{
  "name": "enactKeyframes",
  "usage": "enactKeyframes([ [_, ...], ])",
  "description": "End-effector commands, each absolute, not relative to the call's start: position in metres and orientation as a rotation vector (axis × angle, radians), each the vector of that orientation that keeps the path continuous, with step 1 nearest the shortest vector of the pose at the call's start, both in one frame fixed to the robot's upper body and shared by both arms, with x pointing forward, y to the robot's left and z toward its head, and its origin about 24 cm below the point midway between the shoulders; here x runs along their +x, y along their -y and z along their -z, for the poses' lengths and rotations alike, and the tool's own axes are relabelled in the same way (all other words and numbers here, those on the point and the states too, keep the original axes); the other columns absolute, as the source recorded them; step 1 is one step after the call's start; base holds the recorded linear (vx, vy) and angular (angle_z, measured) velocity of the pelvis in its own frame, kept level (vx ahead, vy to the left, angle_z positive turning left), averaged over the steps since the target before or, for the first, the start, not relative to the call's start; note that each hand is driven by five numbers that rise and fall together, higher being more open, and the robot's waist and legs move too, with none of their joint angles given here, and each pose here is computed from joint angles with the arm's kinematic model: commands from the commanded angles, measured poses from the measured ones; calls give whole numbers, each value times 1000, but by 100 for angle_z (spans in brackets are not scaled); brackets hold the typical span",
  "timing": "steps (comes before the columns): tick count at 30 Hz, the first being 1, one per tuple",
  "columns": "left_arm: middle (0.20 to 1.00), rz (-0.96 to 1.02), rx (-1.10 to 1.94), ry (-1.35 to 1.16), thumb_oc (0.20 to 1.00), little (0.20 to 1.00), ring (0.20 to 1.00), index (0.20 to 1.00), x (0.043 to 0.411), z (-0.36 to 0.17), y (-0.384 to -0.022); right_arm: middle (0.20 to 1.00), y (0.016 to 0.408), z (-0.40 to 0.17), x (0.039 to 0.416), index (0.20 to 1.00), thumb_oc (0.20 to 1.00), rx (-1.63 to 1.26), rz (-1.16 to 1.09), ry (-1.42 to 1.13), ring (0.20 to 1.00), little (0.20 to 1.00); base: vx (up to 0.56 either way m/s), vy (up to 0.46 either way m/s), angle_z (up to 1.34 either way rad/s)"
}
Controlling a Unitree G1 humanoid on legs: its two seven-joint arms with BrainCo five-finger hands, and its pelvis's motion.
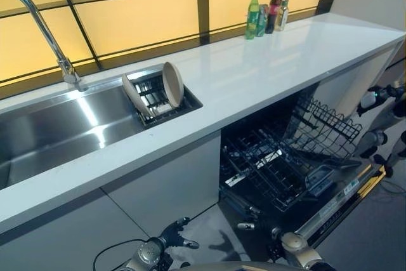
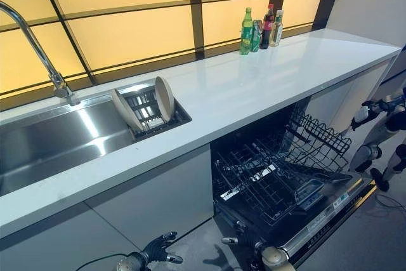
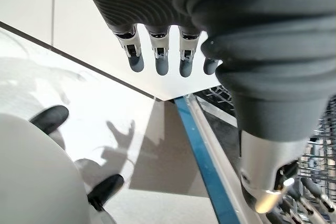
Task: Pick up plates and place into dishwasher.
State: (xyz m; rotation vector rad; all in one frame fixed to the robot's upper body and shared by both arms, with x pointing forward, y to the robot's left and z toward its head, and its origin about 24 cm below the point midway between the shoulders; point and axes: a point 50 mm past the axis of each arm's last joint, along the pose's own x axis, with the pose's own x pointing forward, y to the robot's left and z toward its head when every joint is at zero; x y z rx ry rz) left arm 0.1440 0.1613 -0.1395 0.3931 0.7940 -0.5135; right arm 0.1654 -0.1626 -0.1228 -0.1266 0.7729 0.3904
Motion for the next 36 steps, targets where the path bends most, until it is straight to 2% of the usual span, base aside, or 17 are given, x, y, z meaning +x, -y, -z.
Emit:
enactKeyframes([
  [1, 1000, 491, 363, -624, 1000, 1000, 1000, 1000, 186, 116, -154, 1000, 142, 95, 197, 1000, 1000, -22, -476, -581, 1000, 1000, 0, 0, 0],
  [7, 1000, 412, 255, -621, 1000, 1000, 1000, 1000, 184, 113, -163, 1000, 136, 90, 198, 1000, 1000, 20, -463, -540, 1000, 1000, 68, 1, 0],
  [10, 1000, 459, 127, -511, 1000, 1000, 1000, 1000, 196, 95, -158, 1000, 137, 81, 204, 1000, 1000, 56, -419, -508, 1000, 1000, 24, -5, 1],
  [13, 1000, 592, 93, -316, 1000, 1000, 1000, 1000, 214, 59, -151, 1000, 143, 73, 205, 1000, 1000, 60, -404, -490, 1000, 1000, -6, 11, 1],
  [17, 1000, 859, 96, -11, 1000, 1000, 1000, 1000, 235, -13, -140, 1000, 155, 68, 207, 1000, 1000, 13, -388, -482, 1000, 1000, -25, 56, 1],
  [19, 1000, 991, 4, 142, 1000, 1000, 1000, 1000, 242, -56, -135, 1000, 157, 69, 207, 1000, 1000, -3, -383, -491, 1000, 1000, -2, 49, 3],
  [23, 1000, 1065, -182, 410, 1000, 1000, 1000, 1000, 251, -128, -131, 1000, 150, 76, 201, 1000, 1000, 7, -388, -513, 1000, 1000, 38, 4, 4],
  [28, 1000, 744, -105, 750, 1000, 1000, 1000, 1000, 265, -200, -162, 1000, 138, 77, 191, 1000, 1000, 120, -421, -492, 1000, 1000, 50, -40, 4],
  [31, 1000, 389, 79, 970, 1000, 1000, 1000, 1000, 268, -250, -197, 1000, 135, 72, 188, 1000, 1000, 178, -412, -450, 1000, 1000, 42, -21, 2],
  [32, 1000, 365, 98, 982, 1000, 1000, 1000, 1000, 268, -252, -198, 1000, 135, 72, 188, 1000, 1000, 179, -412, -448, 1000, 1000, 38, 4, 2],
  [33, 1000, 152, 305, 1063, 1000, 1000, 1000, 1000, 270, -272, -213, 1000, 136, 69, 188, 1000, 1000, 175, -412, -438, 1000, 1000, 0, 0, 0],
  [35, 1000, 28, 389, 1088, 1000, 1000, 1000, 1000, 275, -286, -224, 1000, 136, 67, 188, 1000, 1000, 175, -413, -435, 1000, 1000, 44, 19, 2],
  [36, 1000, -181, 578, 1099, 1000, 1000, 1000, 1000, 283, -303, -244, 1000, 140, 66, 187, 1000, 1000, 170, -415, -443, 1000, 1000, 59, 37, 1],
])
